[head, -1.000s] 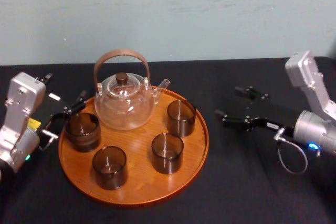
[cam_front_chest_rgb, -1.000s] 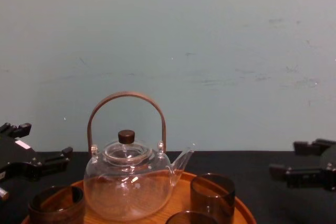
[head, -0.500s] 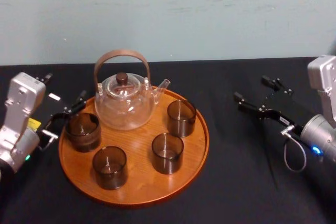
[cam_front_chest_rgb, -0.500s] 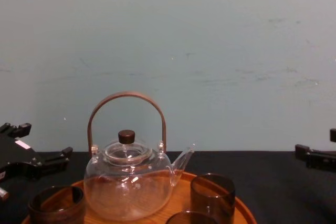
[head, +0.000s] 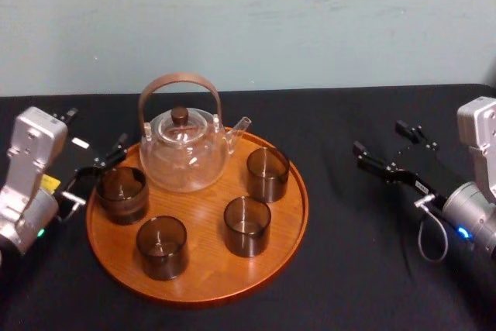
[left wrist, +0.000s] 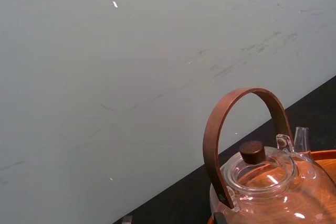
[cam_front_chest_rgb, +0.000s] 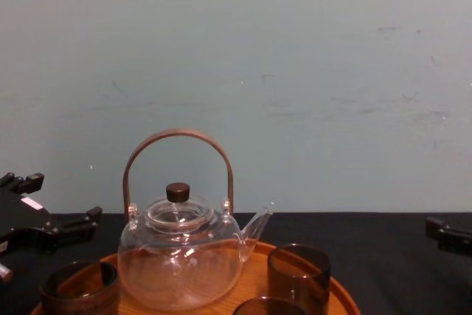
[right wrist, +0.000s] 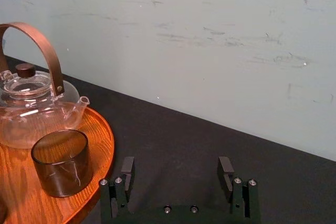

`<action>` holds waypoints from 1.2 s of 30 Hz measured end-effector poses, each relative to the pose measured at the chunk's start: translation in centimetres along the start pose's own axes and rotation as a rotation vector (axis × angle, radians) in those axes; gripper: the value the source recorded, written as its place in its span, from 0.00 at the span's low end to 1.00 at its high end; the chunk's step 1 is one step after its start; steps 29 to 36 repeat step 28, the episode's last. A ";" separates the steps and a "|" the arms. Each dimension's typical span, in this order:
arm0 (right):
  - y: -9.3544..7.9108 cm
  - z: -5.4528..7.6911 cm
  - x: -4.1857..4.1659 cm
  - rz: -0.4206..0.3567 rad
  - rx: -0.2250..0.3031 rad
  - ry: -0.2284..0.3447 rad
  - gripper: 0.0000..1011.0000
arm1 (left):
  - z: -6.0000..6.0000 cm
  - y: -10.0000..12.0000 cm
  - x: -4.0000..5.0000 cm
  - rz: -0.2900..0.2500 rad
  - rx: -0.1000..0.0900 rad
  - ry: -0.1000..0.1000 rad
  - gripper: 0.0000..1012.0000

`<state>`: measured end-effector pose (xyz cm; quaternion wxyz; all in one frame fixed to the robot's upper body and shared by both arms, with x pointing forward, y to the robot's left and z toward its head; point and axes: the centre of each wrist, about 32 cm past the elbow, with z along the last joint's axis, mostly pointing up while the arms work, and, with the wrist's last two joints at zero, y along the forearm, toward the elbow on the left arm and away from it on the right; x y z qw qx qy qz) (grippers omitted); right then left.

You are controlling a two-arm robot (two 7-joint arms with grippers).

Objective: Pick up the glass from the table and place it on the tray.

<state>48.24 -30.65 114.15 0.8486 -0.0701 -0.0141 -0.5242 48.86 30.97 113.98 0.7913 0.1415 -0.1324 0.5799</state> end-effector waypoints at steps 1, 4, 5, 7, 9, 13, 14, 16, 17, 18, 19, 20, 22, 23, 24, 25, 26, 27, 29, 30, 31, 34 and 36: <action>0.0 -0.1 -0.02 -0.003 0.000 0.001 0.99 | 0.0 0.0 0.00 0.000 0.000 0.000 0.99; 0.1 -0.2 -0.09 -0.006 -0.002 0.001 0.99 | 0.0 0.0 0.00 0.000 0.000 0.000 0.99; 0.1 -0.2 -0.08 -0.006 -0.002 0.001 0.99 | 0.0 0.0 0.00 0.000 0.000 0.000 0.99; 0.1 -0.2 -0.07 -0.006 -0.002 0.001 0.99 | 0.0 0.0 0.00 0.000 0.000 0.000 0.99; 0.1 -0.2 -0.07 -0.006 -0.002 0.000 0.99 | 0.0 0.0 0.00 0.000 0.000 0.000 0.99; 0.1 -0.2 -0.06 -0.005 -0.002 -0.001 0.99 | 0.0 0.0 0.00 0.000 0.000 0.000 0.99; 0.1 -0.2 -0.06 -0.005 -0.002 -0.001 0.99 | 0.0 0.0 0.00 0.000 0.000 0.000 0.99; 0.1 -0.2 -0.06 -0.005 -0.002 -0.001 0.99 | 0.0 0.0 0.00 0.000 0.000 0.000 0.99; 0.1 -0.2 -0.05 -0.004 -0.002 -0.001 0.99 | 0.0 0.0 0.00 0.000 0.000 0.000 0.99; 0.1 -0.2 -0.05 -0.004 -0.002 -0.001 0.99 | 0.0 0.0 0.00 0.000 0.000 0.000 0.99; 0.1 -0.2 -0.06 -0.004 -0.002 0.000 0.99 | 0.0 0.0 0.00 0.000 0.000 0.000 0.99; 0.1 -0.2 -0.06 -0.004 -0.002 0.000 0.99 | 0.0 0.0 0.00 0.000 0.000 0.000 0.99; 0.1 -0.1 -0.06 -0.004 -0.001 0.000 0.99 | 0.0 0.0 0.00 0.000 0.000 0.000 0.99; 0.1 -0.1 -0.06 -0.004 -0.001 0.000 0.99 | 0.0 0.0 0.00 0.000 0.000 0.000 0.99; 0.1 -0.1 -0.06 -0.003 -0.001 0.000 0.99 | 0.0 0.0 0.00 0.000 0.000 0.000 0.99; 0.1 -0.1 -0.06 -0.003 -0.001 0.000 0.99 | 0.0 0.0 0.00 0.000 0.000 0.000 0.99; 0.1 -0.1 -0.06 -0.003 -0.001 0.000 0.99 | 0.0 0.0 0.00 0.000 0.000 0.000 0.99; 0.1 -0.1 -0.06 -0.003 -0.001 0.000 0.99 | 0.0 0.0 0.00 0.000 0.000 0.000 0.99; 0.1 -0.1 -0.06 -0.002 -0.001 0.000 0.99 | 0.0 0.0 0.00 0.000 0.000 0.000 0.99; 0.1 -0.1 -0.06 -0.002 -0.001 0.000 0.99 | 0.0 0.0 0.00 0.000 0.000 0.000 0.99; 0.1 -0.1 -0.06 -0.002 -0.001 0.000 0.99 | 0.0 0.0 0.00 0.000 0.000 0.000 0.99; 0.1 -0.1 -0.06 -0.002 -0.001 0.000 0.99 | 0.0 0.0 0.00 0.000 0.000 0.000 0.99; 0.1 -0.1 -0.06 -0.002 -0.001 0.000 0.99 | 0.0 0.0 0.00 0.000 0.000 0.000 0.99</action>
